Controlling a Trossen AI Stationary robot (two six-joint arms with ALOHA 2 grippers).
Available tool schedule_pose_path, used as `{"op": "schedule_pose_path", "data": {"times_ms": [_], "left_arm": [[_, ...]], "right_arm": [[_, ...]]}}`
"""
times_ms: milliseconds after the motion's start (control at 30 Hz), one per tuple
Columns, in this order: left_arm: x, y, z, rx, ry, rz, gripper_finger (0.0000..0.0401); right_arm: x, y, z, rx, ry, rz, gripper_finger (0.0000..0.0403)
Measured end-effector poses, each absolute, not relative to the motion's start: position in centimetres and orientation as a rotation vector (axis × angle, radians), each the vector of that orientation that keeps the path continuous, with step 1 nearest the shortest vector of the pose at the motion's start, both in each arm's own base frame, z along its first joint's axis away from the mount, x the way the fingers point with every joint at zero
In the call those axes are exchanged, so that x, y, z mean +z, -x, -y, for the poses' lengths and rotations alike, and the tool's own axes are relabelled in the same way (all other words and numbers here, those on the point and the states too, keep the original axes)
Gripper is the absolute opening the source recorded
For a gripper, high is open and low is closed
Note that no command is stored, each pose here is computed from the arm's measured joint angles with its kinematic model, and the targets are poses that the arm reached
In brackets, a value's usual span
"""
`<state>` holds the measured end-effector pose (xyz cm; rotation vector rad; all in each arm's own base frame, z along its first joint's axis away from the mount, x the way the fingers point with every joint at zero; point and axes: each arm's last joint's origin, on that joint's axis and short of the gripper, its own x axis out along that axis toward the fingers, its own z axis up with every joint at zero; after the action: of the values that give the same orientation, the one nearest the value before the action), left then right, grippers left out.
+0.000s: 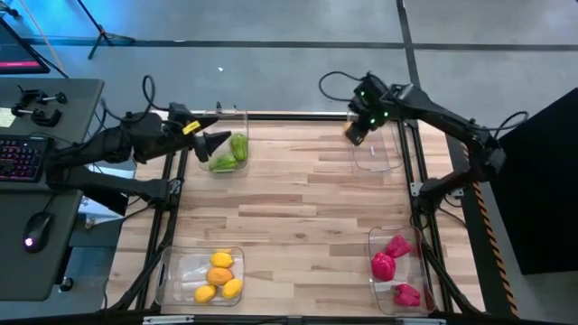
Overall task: Sort produce into baskets
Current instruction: Put the lemon into the bottom left transparent bin
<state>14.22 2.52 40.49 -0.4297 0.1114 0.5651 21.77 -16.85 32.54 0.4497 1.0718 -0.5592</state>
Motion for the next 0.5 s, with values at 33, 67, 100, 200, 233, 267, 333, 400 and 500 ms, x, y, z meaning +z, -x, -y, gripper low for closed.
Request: {"op": "schedule_pose_path", "data": {"times_ms": [33, 67, 100, 200, 233, 267, 333, 400, 500], "left_arm": [[40.6, -14.1, -2.5, 0.563, 0.434, -0.099, 0.0395], [40.7, -14.0, -2.5, 0.561, 0.436, -0.091, 0.0395], [40.8, -14.0, -2.5, 0.56, 0.444, -0.083, 0.0395], [40.9, -14.1, -2.5, 0.558, 0.486, -0.053, 0.0395], [40.9, -14.2, -2.5, 0.56, 0.511, -0.049, 0.0395], [40.8, -14.3, -2.5, 0.561, 0.54, -0.046, 0.0395], [40.7, -14.5, -2.4, 0.523, 0.58, -0.063, 0.0395], [40.6, -14.7, -2.2, 0.459, 0.591, -0.09, 0.0395], [40.5, -14.8, -1.9, 0.338, 0.617, -0.141, 0.0395]], "right_arm": [[32.8, -22.5, 16.1, -0.51, -0.442, -1.037, 0.0109], [33.1, -23.3, 15.3, -0.455, -0.439, -0.996, 0.0109], [33.2, -24.4, 14.3, -0.39, -0.428, -0.953, 0.011], [32.5, -27.7, 11.0, -0.221, -0.405, -0.84, 0.0111], [32.0, -28.9, 9.9, -0.169, -0.395, -0.8, 0.0112], [31.5, -30.0, 8.6, -0.121, -0.385, -0.77, 0.0112], [30.3, -32.3, 5.6, -0.03, -0.38, -0.721, 0.0112], [29.2, -34.4, 2.5, 0.051, -0.397, -0.681, 0.0113], [27.6, -37.1, -2.1, 0.147, -0.443, -0.623, 0.0113]]}}
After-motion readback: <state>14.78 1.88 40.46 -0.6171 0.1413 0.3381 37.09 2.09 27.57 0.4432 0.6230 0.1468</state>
